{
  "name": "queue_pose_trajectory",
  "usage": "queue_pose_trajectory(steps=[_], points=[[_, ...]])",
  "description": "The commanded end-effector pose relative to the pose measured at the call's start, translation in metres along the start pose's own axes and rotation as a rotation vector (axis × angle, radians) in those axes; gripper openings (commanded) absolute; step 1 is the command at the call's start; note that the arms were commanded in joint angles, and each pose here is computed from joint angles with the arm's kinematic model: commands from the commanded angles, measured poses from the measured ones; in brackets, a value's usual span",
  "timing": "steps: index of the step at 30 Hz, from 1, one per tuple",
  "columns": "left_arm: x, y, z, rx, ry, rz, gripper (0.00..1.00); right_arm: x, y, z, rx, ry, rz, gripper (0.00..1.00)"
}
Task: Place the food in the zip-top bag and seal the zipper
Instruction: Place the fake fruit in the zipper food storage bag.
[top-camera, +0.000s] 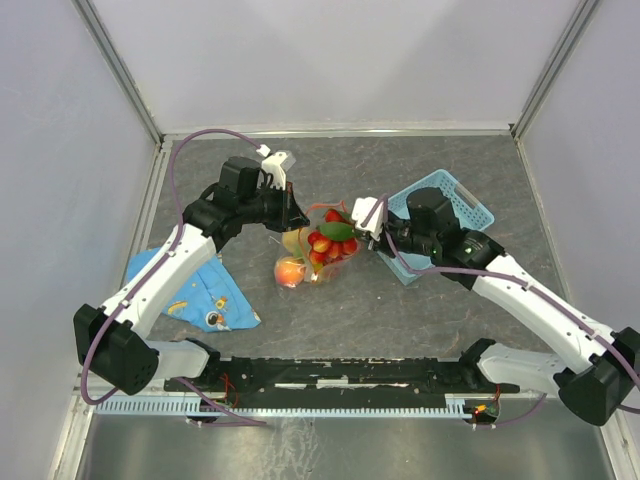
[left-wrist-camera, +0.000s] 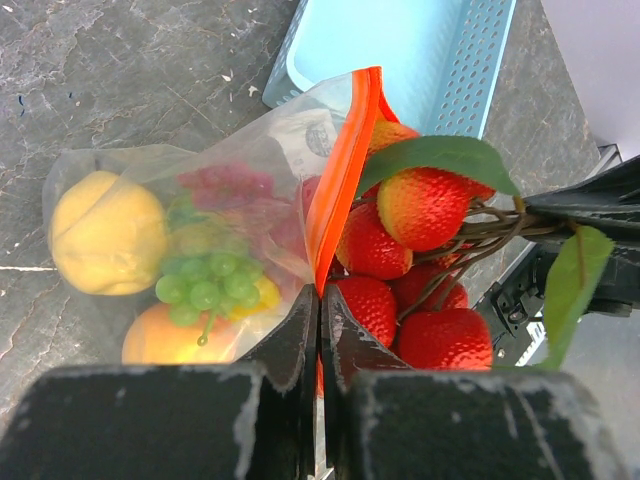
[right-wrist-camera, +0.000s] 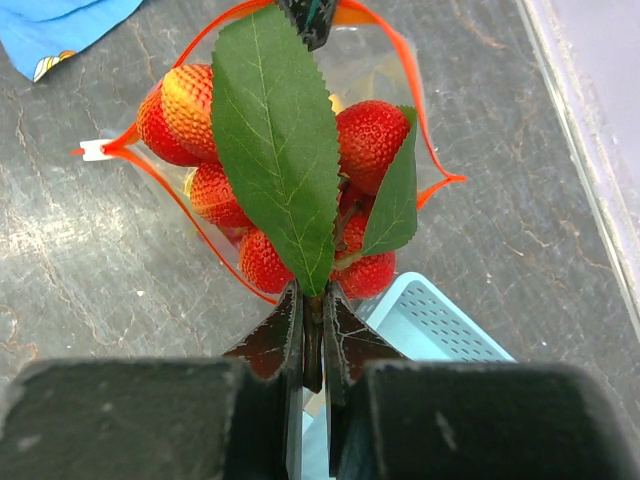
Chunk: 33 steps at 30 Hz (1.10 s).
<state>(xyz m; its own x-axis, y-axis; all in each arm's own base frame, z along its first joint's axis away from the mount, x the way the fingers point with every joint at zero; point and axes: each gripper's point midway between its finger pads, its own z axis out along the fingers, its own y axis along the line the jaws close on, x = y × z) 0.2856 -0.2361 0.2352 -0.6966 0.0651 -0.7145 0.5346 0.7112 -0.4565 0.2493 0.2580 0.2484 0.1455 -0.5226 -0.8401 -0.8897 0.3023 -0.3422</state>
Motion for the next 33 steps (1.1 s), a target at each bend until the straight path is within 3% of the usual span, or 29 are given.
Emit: queue_pose_trajectory(steps=[1, 22, 33], points=[[-0.012, -0.009, -0.003, 0.039, -0.043, -0.017, 0.03, -0.009, 0.004, 0.005, -0.026, -0.033, -0.014, 0.02], [-0.009, -0.018, -0.003, 0.096, -0.024, 0.001, 0.03, -0.014, 0.029, 0.063, -0.392, 0.03, -0.098, 0.02], [-0.008, -0.024, -0.004, 0.128, -0.015, 0.006, 0.03, 0.0, 0.001, 0.109, -0.293, 0.057, -0.125, 0.02]])
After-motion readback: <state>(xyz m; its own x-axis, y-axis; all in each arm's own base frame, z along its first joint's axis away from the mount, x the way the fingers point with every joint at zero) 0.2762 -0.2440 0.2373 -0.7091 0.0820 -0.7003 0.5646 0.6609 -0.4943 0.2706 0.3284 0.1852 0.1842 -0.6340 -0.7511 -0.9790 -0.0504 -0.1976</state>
